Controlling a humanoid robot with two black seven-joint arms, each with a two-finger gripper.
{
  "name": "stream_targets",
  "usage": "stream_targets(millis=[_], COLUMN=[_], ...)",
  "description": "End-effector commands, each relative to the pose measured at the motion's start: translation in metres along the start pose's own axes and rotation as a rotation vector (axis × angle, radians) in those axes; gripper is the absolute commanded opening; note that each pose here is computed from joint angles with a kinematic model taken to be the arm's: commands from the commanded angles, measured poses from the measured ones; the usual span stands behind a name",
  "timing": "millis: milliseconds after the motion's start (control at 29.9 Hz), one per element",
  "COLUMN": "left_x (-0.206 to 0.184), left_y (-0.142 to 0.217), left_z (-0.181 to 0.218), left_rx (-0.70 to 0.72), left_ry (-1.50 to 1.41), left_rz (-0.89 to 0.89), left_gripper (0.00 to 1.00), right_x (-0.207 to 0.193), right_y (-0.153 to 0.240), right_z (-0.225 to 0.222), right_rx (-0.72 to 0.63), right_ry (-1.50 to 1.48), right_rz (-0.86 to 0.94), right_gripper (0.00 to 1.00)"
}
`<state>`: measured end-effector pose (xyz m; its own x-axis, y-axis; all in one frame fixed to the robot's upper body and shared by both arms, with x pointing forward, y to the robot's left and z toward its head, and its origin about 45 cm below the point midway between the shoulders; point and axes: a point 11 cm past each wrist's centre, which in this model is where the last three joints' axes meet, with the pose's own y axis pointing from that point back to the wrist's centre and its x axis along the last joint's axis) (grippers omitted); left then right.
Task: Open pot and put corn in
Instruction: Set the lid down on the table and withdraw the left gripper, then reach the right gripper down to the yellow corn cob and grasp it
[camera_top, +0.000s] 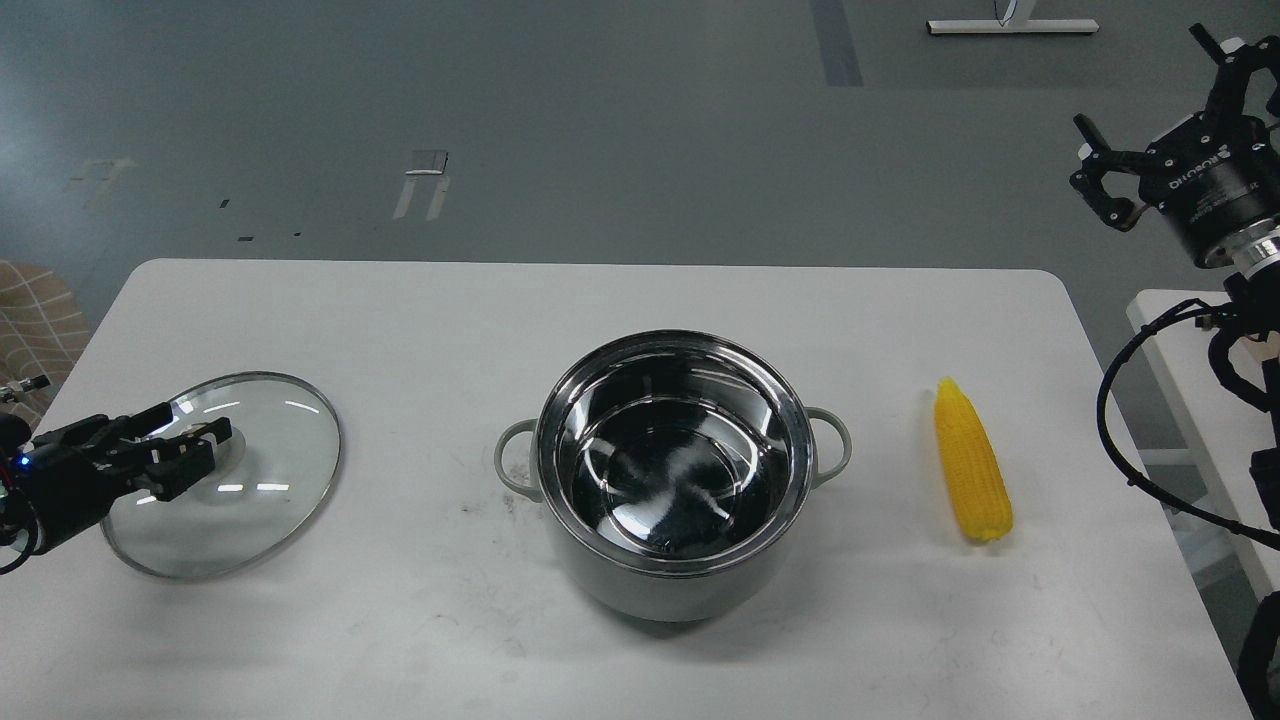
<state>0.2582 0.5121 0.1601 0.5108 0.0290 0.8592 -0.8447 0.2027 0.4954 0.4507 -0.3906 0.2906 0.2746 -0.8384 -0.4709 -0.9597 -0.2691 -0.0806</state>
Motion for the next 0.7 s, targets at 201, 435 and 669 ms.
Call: stream_targets(millis=[201,435,669], left_x=[0.163,0.245,0.292], left_y=[-0.045,-0.061,-0.060], left_z=[0.012,0.017,0.033], left_rx=[-0.090,-0.340,-0.680], left_ry=[0.489,1.083,1.486], left_rz=[0.477,0.680,0.779], left_gripper=[0.87,0.90,0.95], right_x=[-0.002,-0.021,-0.044], right_y=[0.016,0.022,0.035], right_z=[-0.032,-0.039,0.006], right_rx=[-0.194,-0.370,-0.588], right_ry=[0.574,1.084,1.533], right_rz=[0.001,-0.052,-0.231], right_gripper=[1.00,1.00,1.00])
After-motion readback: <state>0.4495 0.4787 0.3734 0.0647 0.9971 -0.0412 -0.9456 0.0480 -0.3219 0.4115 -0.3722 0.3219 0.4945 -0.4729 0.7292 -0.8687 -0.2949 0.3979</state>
